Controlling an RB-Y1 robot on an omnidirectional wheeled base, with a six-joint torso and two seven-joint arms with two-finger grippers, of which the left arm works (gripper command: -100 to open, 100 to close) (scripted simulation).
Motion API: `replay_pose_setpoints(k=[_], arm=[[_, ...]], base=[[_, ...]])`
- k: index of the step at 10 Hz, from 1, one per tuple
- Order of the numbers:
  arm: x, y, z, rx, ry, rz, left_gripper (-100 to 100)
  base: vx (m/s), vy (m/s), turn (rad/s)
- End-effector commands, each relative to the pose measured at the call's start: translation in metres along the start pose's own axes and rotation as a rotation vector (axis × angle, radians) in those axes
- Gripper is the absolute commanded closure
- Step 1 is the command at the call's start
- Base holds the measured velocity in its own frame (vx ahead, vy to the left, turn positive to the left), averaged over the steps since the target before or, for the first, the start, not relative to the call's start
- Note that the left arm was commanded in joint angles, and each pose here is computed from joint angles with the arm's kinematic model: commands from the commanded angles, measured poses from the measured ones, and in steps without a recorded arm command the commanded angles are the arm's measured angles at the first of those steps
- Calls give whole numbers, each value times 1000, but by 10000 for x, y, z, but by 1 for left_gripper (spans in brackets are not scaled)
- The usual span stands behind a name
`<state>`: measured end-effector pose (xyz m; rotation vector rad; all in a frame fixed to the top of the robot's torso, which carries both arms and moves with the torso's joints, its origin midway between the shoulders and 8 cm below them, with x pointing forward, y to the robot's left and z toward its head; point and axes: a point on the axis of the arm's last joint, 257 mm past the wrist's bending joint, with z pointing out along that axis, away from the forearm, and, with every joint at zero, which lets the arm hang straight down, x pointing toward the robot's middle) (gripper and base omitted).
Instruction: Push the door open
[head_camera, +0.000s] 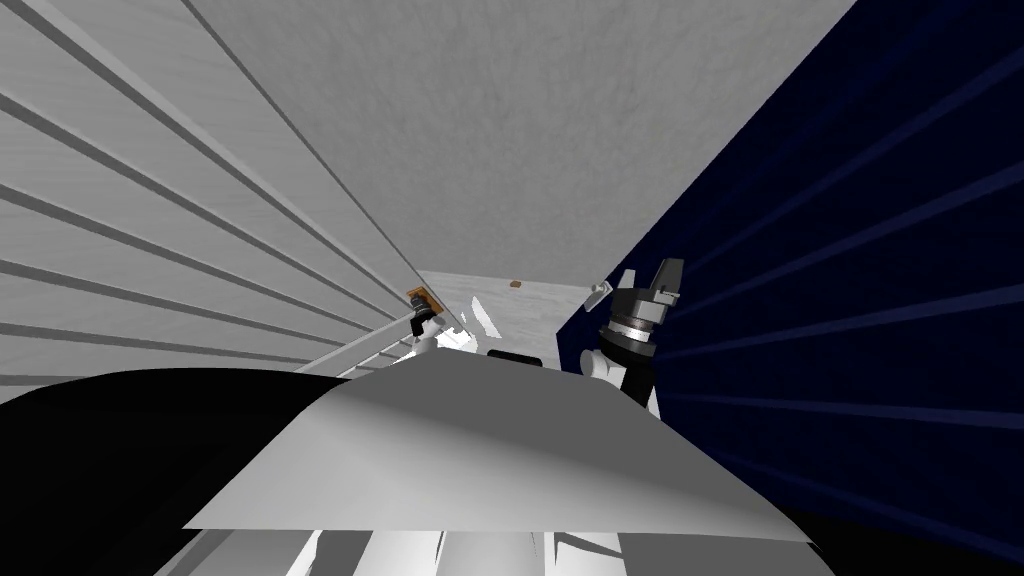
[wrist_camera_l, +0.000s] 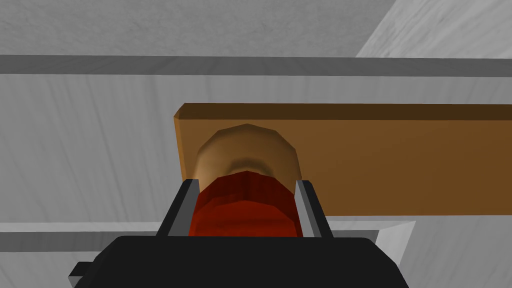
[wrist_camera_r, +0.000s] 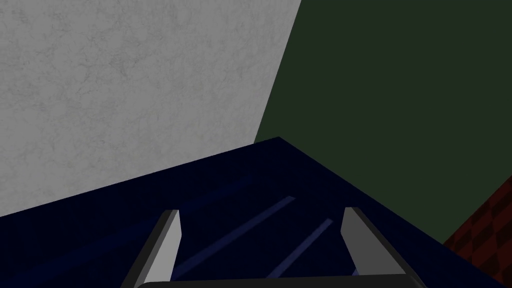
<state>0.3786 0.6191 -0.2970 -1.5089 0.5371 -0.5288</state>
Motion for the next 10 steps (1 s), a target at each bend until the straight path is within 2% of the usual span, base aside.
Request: replay_pose_setpoints(k=[1,5,6,7,10], arm=[[-152,-39,11,12,-31,3,100],[-404,-7,-22,6,-87,-4,100],[-381,20,-24,0,-79,-1,100],[-548,-27,-12,10,-110,2,100],[-755,-49,-20,14,-152,3,100]], base=[[219,51,51],[205,59,42],[95,19,39],[126,54,28],[179,70,33]])
